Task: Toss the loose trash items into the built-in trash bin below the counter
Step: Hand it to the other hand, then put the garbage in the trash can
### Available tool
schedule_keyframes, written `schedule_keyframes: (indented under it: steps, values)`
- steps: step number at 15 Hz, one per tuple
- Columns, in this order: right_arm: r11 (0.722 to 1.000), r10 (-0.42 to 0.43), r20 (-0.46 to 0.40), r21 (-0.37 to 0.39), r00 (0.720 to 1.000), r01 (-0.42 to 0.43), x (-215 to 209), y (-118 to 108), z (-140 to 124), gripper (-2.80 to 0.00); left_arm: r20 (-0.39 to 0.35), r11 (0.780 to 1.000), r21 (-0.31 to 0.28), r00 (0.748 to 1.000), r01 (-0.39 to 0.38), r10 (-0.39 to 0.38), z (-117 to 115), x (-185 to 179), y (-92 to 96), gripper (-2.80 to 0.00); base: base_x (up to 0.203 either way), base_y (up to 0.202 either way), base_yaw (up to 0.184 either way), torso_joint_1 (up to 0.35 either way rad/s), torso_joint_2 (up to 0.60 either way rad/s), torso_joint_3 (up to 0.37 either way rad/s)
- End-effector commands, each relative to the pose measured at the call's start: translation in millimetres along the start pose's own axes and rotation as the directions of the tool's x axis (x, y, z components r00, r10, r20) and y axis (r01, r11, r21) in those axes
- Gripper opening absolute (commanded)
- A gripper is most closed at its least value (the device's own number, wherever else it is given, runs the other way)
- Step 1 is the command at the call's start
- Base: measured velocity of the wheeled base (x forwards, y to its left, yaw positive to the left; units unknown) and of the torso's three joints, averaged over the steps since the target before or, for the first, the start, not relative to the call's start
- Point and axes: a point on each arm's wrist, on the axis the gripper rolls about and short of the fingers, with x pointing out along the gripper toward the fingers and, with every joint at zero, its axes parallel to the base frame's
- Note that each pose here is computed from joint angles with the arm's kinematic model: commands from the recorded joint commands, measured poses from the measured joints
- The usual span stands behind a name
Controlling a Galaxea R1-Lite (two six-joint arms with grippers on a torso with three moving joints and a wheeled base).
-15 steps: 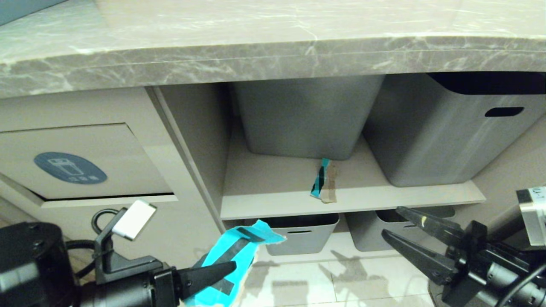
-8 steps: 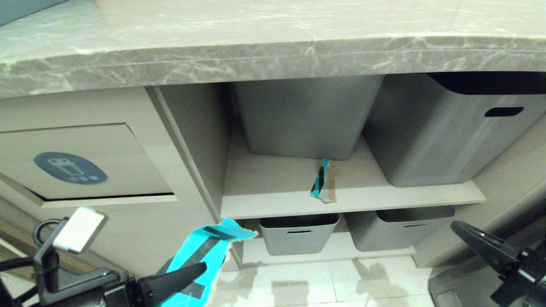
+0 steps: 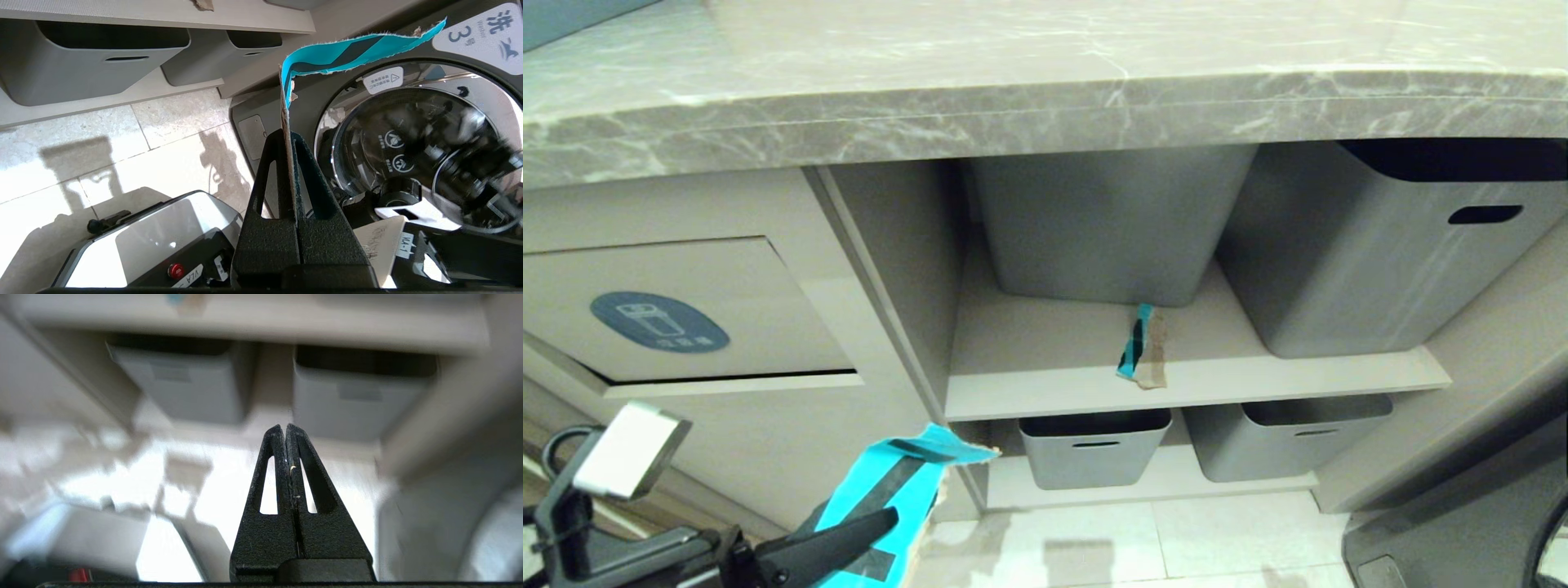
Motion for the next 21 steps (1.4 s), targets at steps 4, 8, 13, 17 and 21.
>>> schedule_keyframes:
  steps: [4, 8, 13, 17, 21]
  values:
    - [0.999, -0.047, -0.194, -0.004, 0.980, 0.047, -15, 1, -29, -2.80, -0.020, 0.999, -0.033, 1.000, 0.011, -0.012, -6, -4, 2.9, -2.80, 0.000, 0.000, 0.000, 0.000, 0.00, 0.000]
    - [0.997, -0.075, -0.266, 0.004, 0.961, 0.079, -9, 1, -28, -2.80, 0.092, 0.987, -0.062, 0.984, -0.147, 0.152, -3, -21, 24.7, -2.80, 0.000, 0.000, 0.000, 0.000, 0.00, 0.000]
    - [0.997, -0.077, -0.261, 0.006, 0.962, 0.081, -9, 1, -28, -2.80, 0.358, 0.855, 0.029, 0.804, -0.517, 0.474, 11, -59, 52.4, -2.80, 0.000, 0.000, 0.000, 0.000, 0.00, 0.000]
    - [0.997, -0.079, -0.237, 0.008, 0.968, 0.083, -11, 1, -28, -2.80, 0.469, 0.694, 0.163, 0.673, -0.702, 0.571, 20, -69, 51.6, -2.80, 0.000, 0.000, 0.000, 0.000, 0.00, 0.000]
    - [0.996, -0.088, -0.151, 0.014, 0.985, 0.091, -15, 1, -29, -2.80, 0.487, 0.633, 0.125, 0.603, -0.764, 0.632, 47, -60, 62.8, -2.80, 0.000, 0.000, 0.000, 0.000, 0.00, 0.000]
